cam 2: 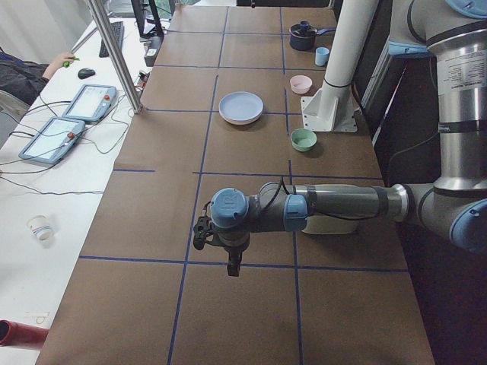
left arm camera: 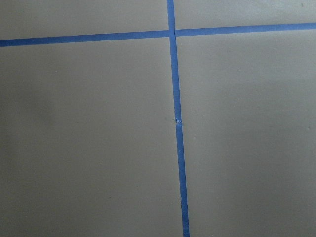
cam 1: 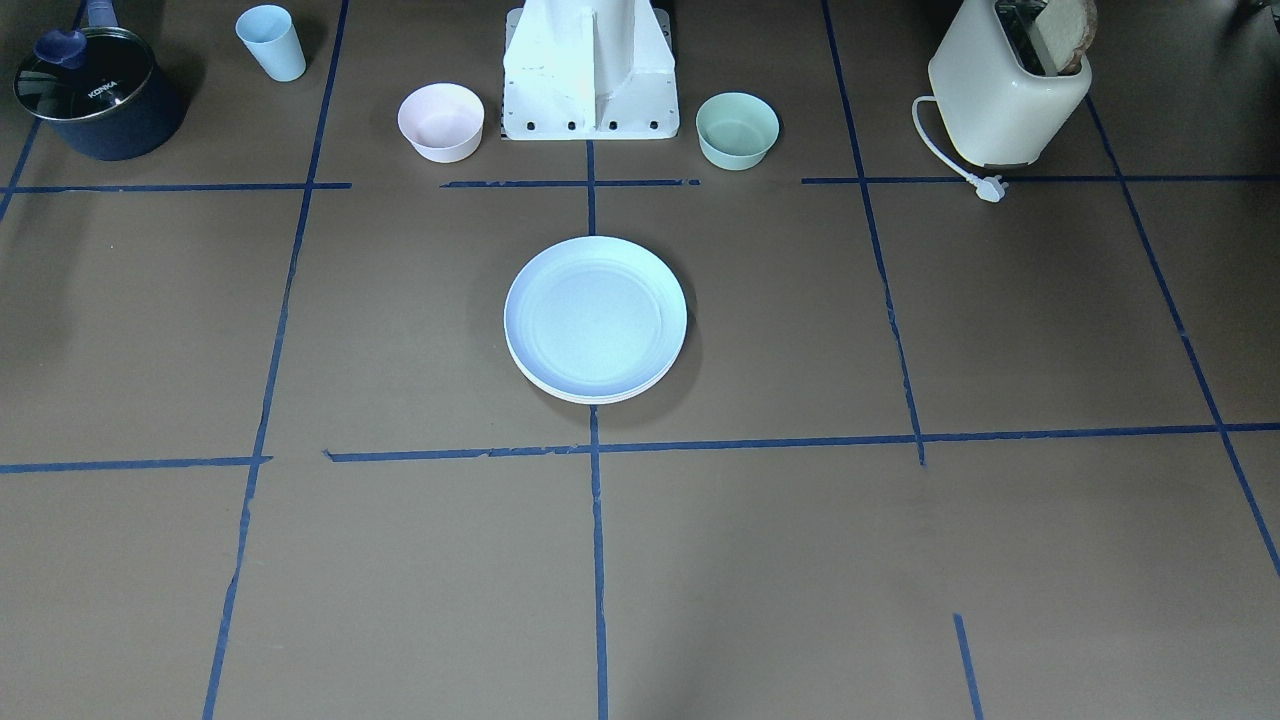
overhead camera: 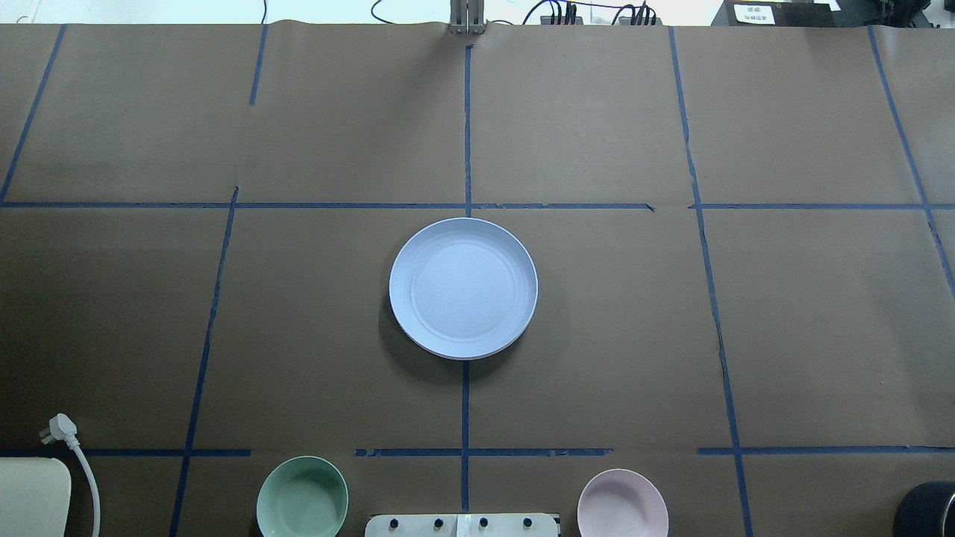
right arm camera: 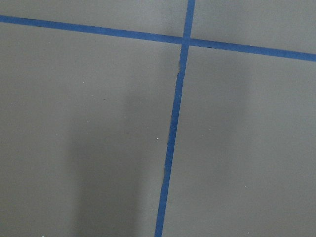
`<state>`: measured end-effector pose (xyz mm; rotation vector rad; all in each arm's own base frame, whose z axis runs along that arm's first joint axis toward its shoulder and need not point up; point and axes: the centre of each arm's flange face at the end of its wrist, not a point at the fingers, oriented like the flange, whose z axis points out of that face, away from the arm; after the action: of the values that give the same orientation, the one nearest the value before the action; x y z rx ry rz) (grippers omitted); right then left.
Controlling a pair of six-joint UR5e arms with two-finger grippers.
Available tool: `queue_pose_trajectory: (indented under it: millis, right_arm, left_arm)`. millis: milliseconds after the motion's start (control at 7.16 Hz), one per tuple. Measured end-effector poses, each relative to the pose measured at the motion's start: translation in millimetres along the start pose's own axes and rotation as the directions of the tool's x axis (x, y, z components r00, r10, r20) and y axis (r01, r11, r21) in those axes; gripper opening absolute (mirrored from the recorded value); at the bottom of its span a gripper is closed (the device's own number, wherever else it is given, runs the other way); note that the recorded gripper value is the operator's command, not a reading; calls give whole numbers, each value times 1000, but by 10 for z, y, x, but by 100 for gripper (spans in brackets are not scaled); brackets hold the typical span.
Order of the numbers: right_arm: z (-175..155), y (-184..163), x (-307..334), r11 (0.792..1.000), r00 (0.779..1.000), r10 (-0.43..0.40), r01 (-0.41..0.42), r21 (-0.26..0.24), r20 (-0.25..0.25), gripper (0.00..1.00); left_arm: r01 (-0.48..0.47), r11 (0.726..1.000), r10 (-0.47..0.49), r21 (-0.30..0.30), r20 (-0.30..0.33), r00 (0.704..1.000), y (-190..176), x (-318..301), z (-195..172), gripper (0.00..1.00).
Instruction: Stack three plates with pink and blue
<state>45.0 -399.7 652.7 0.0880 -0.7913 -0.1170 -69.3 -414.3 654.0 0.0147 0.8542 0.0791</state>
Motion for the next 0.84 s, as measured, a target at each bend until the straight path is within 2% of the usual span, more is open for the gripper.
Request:
queue_pose_trajectory:
  millis: [838]
  right_arm:
    - [19,38,6,1000,1000,-6,6,6,2,100]
  left_arm:
    - [-3,1000,3,3,1,1000,-8,12,-12,100]
